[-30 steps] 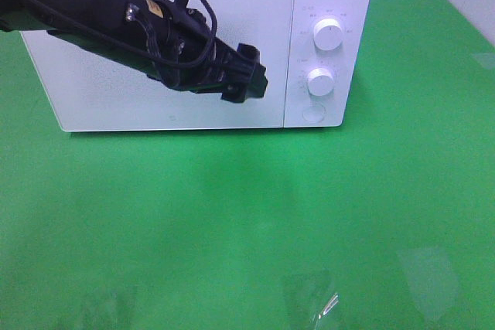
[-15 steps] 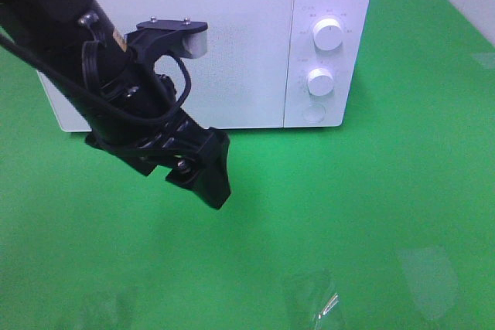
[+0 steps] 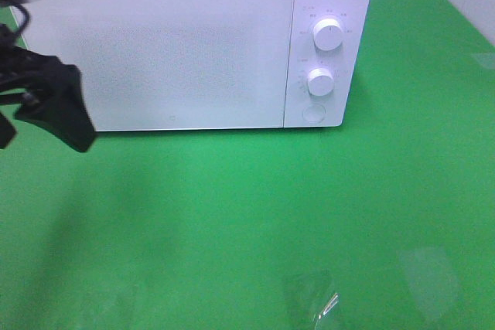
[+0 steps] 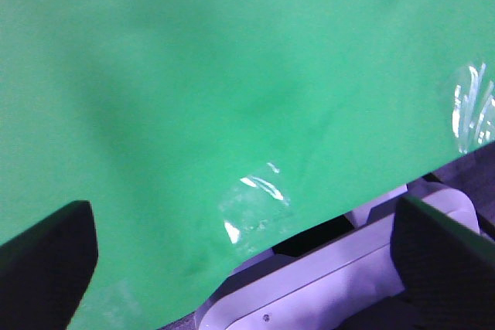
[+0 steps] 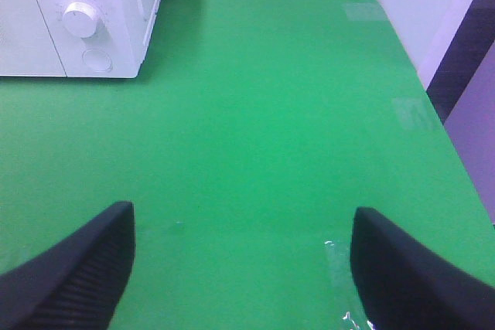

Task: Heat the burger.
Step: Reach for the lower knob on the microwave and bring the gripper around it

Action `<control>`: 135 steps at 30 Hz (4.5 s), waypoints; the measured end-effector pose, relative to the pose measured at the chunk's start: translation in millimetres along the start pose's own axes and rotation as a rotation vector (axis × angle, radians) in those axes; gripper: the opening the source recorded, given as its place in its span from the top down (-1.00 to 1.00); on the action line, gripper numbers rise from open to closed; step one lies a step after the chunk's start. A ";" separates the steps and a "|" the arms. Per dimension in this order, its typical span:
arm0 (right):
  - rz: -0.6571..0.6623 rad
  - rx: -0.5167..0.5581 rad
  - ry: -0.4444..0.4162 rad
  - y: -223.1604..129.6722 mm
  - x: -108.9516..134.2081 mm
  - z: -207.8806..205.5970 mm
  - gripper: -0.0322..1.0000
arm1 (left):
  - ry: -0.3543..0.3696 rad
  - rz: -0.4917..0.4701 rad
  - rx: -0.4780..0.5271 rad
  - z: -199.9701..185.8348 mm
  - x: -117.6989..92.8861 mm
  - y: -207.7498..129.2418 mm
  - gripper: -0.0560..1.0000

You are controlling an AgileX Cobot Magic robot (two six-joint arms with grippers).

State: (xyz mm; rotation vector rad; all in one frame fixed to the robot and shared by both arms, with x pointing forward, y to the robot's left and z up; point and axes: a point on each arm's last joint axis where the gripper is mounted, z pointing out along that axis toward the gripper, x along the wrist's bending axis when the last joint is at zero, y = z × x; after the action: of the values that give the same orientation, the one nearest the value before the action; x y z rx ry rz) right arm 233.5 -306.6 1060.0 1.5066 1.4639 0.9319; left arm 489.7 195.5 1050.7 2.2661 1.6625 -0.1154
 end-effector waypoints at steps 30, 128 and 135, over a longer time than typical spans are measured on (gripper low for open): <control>0.000 0.000 0.000 0.0 0.0 0.0 -0.53 | 0.223 -0.165 -0.387 -39.6 39.5 -170.9 -0.89; -0.068 -0.447 0.150 34.5 33.1 185.7 -0.53 | 0.359 -0.012 -0.930 -65.6 3.8 -265.2 -0.89; -0.040 -0.341 0.140 12.1 35.6 224.5 -0.53 | 0.359 -0.012 -0.930 -65.6 3.8 -265.2 -0.89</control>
State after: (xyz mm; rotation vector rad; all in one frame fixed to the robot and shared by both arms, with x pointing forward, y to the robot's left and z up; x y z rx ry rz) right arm 446.2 -284.3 982.1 1.1783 1.3445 1.2139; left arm 233.3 289.8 1055.1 1.5921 1.4260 0.9122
